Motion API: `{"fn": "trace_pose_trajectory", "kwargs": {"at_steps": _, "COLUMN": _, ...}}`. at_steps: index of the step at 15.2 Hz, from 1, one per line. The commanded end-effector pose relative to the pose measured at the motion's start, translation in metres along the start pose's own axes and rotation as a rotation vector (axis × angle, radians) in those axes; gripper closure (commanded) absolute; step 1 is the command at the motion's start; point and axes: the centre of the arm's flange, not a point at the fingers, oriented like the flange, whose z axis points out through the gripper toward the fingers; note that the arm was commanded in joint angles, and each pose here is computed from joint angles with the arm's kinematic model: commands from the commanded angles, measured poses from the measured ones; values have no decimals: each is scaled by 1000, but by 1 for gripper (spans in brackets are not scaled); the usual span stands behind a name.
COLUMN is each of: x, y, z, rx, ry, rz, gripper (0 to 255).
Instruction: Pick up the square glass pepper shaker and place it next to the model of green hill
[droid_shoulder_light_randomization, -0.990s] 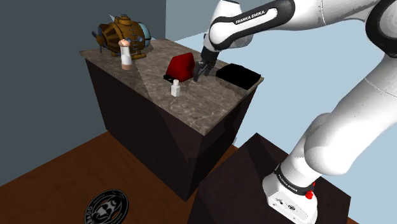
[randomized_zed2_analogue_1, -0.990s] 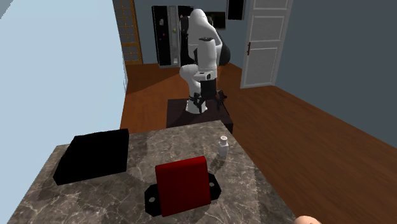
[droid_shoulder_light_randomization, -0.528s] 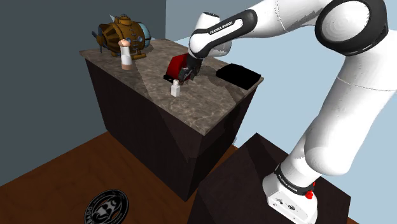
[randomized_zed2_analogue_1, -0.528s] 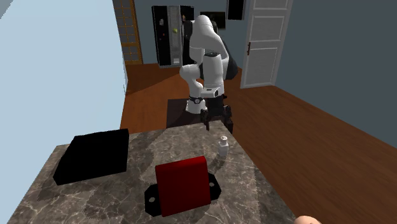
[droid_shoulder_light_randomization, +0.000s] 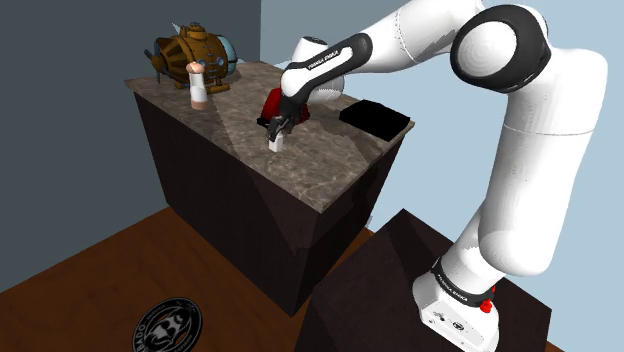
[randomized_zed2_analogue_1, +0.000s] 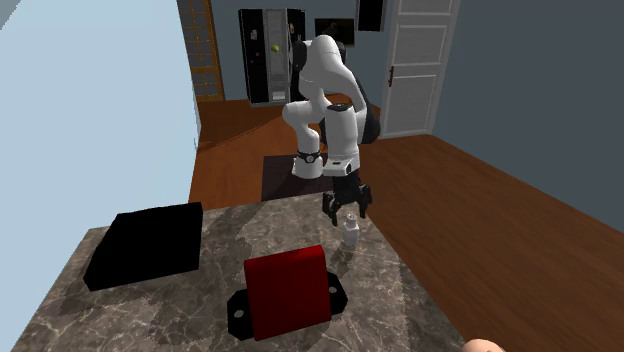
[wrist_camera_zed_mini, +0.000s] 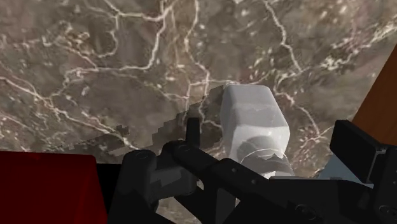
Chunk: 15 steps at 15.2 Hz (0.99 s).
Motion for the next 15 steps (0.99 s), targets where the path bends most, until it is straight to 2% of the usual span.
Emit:
{"fn": "trace_pose_trajectory", "kwargs": {"at_steps": 1, "x": 0, "y": 1, "z": 11, "rx": 0, "ry": 1, "rz": 0, "gripper": 0}}
{"fn": "trace_pose_trajectory", "kwargs": {"at_steps": 3, "x": 0, "y": 1, "z": 19, "rx": 0, "ry": 1, "rz": 0, "gripper": 0}}
{"fn": "trace_pose_trajectory", "kwargs": {"at_steps": 10, "x": 0, "y": 1, "z": 19, "rx": 0, "ry": 1, "rz": 0, "gripper": 0}}
{"fn": "trace_pose_trajectory", "kwargs": {"at_steps": 11, "x": 0, "y": 1, "z": 19, "rx": 0, "ry": 1, "rz": 0, "gripper": 255}}
{"fn": "trace_pose_trajectory", "kwargs": {"at_steps": 15, "x": 0, "y": 2, "z": 19, "rx": 0, "ry": 1, "rz": 0, "gripper": 255}}
